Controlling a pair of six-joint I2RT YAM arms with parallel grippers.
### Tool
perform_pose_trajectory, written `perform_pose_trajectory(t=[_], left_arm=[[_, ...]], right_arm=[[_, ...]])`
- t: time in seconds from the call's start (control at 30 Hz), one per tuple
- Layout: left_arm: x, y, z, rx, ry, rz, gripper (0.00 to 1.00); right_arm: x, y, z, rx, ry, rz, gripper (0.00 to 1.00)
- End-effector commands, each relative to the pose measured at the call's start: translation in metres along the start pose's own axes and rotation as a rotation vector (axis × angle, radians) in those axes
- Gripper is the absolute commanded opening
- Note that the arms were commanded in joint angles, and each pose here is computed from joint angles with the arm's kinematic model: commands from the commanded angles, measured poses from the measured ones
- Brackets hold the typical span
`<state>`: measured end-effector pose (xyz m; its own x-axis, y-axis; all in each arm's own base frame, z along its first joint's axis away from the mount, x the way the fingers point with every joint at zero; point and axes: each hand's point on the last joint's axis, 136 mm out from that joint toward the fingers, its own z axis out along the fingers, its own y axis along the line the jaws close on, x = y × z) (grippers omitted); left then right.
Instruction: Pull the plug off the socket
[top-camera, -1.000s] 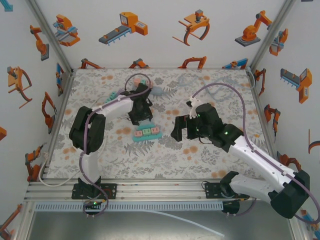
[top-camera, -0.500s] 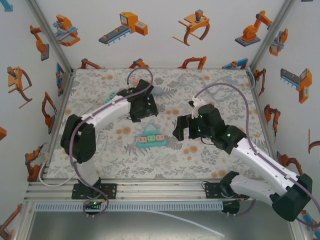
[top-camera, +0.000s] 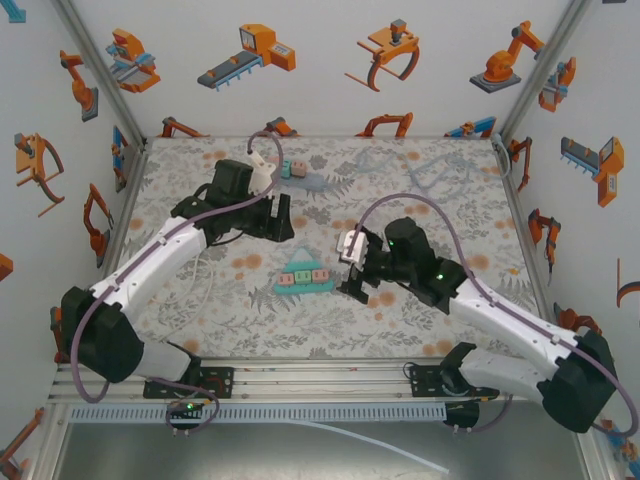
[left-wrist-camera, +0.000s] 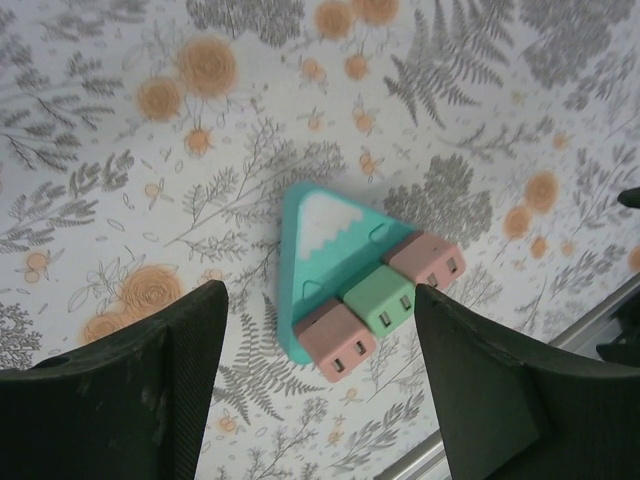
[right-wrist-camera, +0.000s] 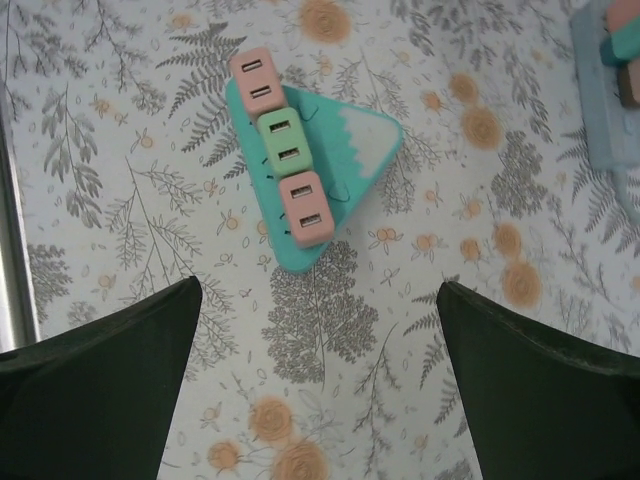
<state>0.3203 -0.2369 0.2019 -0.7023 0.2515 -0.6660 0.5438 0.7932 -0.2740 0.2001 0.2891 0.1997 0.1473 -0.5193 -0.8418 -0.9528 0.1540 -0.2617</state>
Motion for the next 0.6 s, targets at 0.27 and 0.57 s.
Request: perform_pose_trajectory(t=[0.27,0.57], left_arm=[[0.034,0.001,0.044,0.164,0.097,-0.008,0.73],[0.052,0.011,0.074,0.136,0.135,-0.055,0.74]], right_arm=[[0.013,0.01,0.068,-0.136,0.008,-0.258,0.64],[0.031,0.012,0.095,-0.189,0.037,-0.176,0.48]])
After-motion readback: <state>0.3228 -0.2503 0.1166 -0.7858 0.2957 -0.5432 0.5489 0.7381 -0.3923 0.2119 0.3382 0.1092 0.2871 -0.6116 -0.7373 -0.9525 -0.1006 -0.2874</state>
